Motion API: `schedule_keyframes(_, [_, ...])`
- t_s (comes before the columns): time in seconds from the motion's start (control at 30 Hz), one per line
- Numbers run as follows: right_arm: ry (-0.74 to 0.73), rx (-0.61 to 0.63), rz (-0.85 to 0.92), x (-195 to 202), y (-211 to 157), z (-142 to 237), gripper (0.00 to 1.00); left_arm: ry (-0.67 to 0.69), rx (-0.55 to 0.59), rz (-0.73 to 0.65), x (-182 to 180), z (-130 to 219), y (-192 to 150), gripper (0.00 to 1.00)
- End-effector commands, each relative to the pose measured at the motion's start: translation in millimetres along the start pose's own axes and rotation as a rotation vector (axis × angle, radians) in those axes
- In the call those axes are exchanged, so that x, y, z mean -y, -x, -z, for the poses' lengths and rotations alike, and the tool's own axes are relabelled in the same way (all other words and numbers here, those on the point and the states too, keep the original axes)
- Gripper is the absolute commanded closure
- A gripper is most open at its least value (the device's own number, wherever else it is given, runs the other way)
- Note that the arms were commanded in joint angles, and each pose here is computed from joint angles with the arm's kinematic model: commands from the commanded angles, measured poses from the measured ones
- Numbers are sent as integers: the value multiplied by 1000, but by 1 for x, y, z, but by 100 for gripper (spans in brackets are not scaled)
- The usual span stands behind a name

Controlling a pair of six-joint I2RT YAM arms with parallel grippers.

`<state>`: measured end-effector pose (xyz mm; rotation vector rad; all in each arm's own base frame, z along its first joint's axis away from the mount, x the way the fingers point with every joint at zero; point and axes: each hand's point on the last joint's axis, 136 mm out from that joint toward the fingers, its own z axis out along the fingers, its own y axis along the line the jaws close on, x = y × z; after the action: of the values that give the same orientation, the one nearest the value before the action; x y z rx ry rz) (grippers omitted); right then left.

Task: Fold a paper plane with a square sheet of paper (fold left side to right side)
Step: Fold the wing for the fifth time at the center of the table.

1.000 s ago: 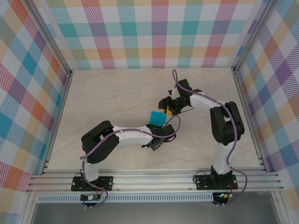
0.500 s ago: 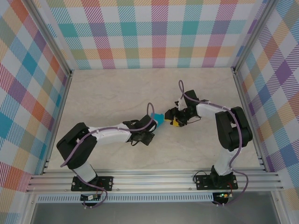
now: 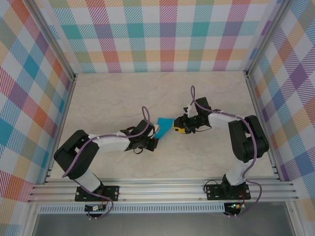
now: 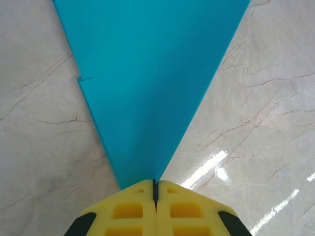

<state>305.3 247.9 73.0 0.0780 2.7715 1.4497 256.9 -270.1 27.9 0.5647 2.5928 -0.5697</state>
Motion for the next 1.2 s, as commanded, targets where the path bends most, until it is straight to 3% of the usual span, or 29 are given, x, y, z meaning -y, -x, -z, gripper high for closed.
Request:
schedule_keyframes(0.0, [24,-50,-15,4,-12,-12,67,-42,46,31,3,6,10,97])
schedule_keyframes(0.27, [-1,-108,-32,9,-21,-38,69,-47,45,34,3,6,10,97])
schedule_keyframes(0.93, [5,-76,48,-11,16,-69,67,-57,46,30,4,4,8,98])
schedule_keyframes(1.17, [-22,-81,42,-3,17,-73,67,-85,58,33,10,8,13,82])
